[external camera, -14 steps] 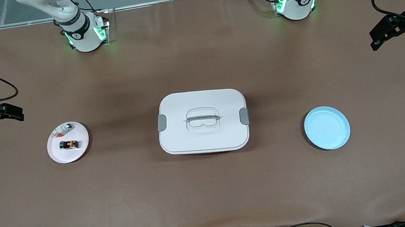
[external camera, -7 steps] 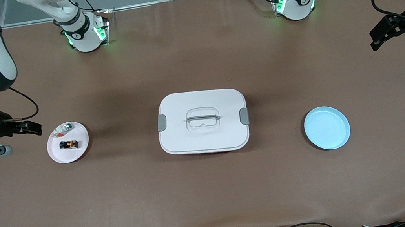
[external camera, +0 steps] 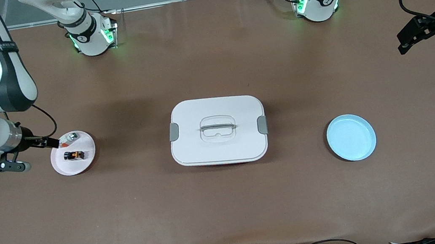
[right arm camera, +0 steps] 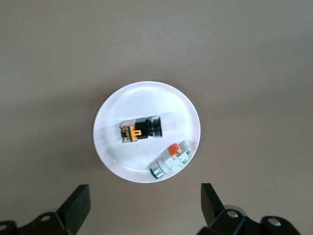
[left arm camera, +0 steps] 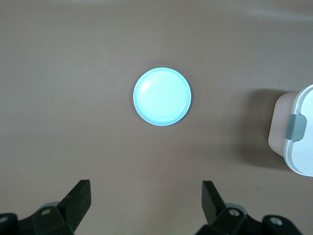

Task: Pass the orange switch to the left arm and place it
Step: 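Move the right gripper down over the black switch on the white plate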

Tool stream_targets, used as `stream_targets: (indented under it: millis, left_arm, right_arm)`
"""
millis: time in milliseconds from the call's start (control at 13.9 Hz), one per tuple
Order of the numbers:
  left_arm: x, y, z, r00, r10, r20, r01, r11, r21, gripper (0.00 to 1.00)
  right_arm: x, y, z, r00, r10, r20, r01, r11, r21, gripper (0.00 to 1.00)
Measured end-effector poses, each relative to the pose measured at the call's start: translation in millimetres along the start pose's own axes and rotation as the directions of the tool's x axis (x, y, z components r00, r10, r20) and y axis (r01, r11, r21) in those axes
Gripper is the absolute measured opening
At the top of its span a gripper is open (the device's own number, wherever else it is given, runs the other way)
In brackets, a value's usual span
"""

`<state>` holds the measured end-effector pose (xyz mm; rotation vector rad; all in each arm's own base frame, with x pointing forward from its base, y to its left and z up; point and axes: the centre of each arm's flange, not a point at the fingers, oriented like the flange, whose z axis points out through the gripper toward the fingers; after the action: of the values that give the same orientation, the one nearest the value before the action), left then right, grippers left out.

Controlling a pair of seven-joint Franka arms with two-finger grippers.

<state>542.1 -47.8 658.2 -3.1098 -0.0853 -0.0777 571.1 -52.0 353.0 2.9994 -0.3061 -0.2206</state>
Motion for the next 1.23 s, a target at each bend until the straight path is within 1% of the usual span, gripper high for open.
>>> stream_targets:
  millis: [217,1011,1083,1227]
  left_arm:
    - [0,0,0,1.000,0.000,0.000,0.000,1.000,0.000,1.00]
    - [0,0,-1,1.000,0.000,-0.001,0.000,1.000,0.000,1.00]
    - [0,0,-1,1.000,0.000,-0.001,0.000,1.000,0.000,1.00]
    - [0,0,-1,1.000,0.000,-0.002,0.000,1.000,0.000,1.00]
  right_arm:
    - [8,-2,27,1.000,-0.006,0.019,0.006,1.000,-0.009,1.00]
    - [13,-9,97,0.991,-0.023,0.130,0.028,0.999,-0.039,1.00]
    - [14,-10,103,0.991,-0.026,0.131,0.031,0.999,-0.038,1.00]
    - [18,-13,112,0.993,-0.031,0.117,0.035,0.999,-0.035,1.00]
